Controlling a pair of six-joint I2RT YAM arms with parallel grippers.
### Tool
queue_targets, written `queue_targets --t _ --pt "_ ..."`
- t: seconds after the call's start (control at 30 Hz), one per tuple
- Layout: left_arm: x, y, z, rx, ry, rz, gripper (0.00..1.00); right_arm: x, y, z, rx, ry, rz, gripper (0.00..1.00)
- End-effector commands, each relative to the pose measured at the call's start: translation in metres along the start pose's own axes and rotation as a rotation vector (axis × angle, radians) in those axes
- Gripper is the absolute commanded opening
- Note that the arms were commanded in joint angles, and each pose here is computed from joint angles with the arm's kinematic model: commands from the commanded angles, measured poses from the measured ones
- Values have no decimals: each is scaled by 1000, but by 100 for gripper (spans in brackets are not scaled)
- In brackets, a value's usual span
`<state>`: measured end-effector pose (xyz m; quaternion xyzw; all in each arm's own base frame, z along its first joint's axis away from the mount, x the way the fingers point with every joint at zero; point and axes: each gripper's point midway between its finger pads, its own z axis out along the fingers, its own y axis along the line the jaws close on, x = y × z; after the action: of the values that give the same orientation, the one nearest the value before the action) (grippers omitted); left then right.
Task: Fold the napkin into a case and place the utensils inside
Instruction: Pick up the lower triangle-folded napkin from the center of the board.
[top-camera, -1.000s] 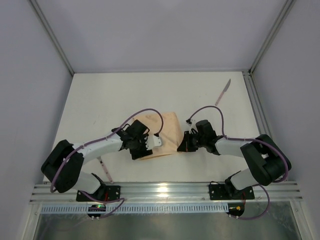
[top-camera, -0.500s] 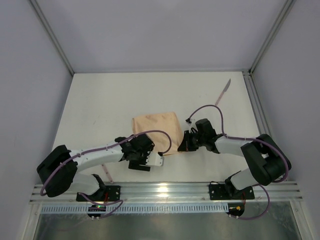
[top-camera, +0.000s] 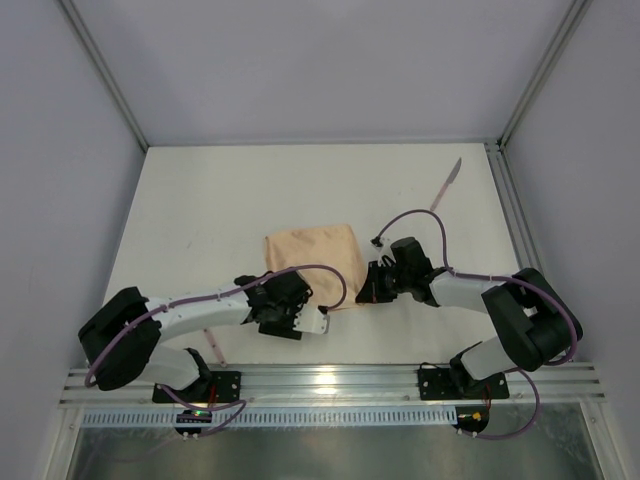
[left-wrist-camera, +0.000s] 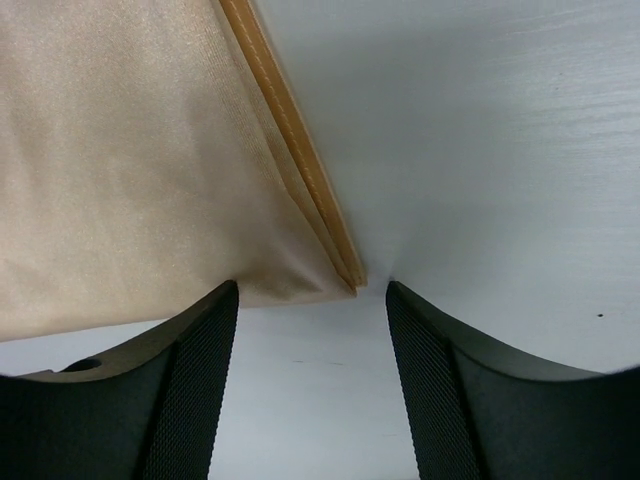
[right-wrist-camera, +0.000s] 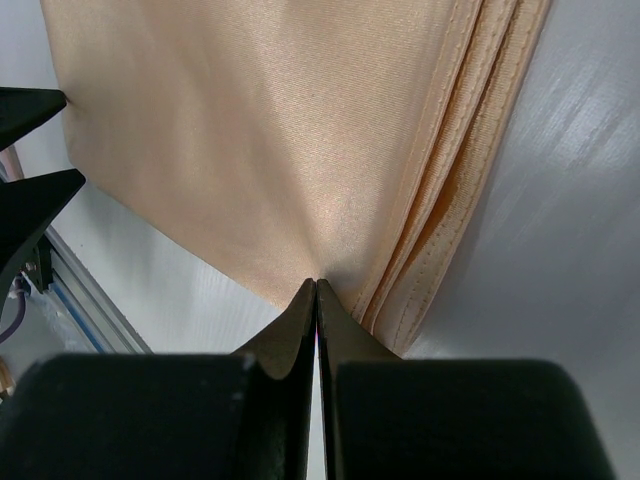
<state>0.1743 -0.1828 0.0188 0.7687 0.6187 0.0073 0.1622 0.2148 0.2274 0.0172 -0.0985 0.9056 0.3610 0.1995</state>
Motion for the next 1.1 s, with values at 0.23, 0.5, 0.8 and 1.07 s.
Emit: queue_targets --t 0.23,0.5,0.8,1.07 --pt "-3 -7 24 -15 -32 -81 29 -17 7 -3 -12 -41 -33 4" --pt "-9 3 8 -93 -95 -115 0 -17 9 -3 -19 -43 -42 4" --pt "-25 10 -19 -97 -225 -151 0 -68 52 -37 -115 -222 -309 27" --pt "-24 22 -35 -87 -270 -201 0 -86 117 -87 -191 -611 -851 47"
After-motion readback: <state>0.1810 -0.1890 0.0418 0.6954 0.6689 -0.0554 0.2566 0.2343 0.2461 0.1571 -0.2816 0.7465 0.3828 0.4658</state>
